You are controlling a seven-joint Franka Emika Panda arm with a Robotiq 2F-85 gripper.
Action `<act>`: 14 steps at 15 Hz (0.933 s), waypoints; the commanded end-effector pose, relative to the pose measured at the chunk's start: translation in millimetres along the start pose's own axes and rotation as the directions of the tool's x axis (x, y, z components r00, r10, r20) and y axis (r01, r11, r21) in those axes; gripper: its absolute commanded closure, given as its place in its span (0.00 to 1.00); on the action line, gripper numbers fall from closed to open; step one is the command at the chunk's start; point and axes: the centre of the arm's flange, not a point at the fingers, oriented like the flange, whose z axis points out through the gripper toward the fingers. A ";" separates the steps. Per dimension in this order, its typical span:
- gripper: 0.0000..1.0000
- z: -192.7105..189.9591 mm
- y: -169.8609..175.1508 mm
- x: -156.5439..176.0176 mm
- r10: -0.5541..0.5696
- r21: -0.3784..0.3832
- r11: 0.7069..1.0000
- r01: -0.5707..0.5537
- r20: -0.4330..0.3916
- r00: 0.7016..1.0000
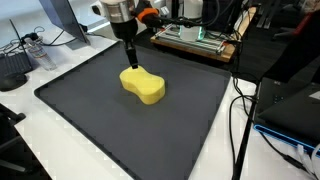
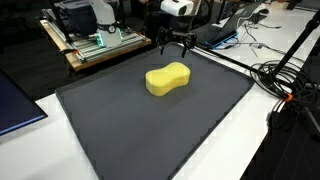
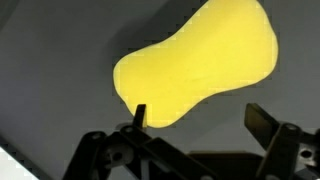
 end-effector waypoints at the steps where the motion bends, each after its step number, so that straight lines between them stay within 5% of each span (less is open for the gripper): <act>1: 0.00 2.2 -36.5 3.7 0.128 -0.099 0.986 -0.132 -0.049 0.991; 14: 0.00 31.1 -98.0 17.1 0.309 -0.262 0.910 -0.320 -0.082 0.947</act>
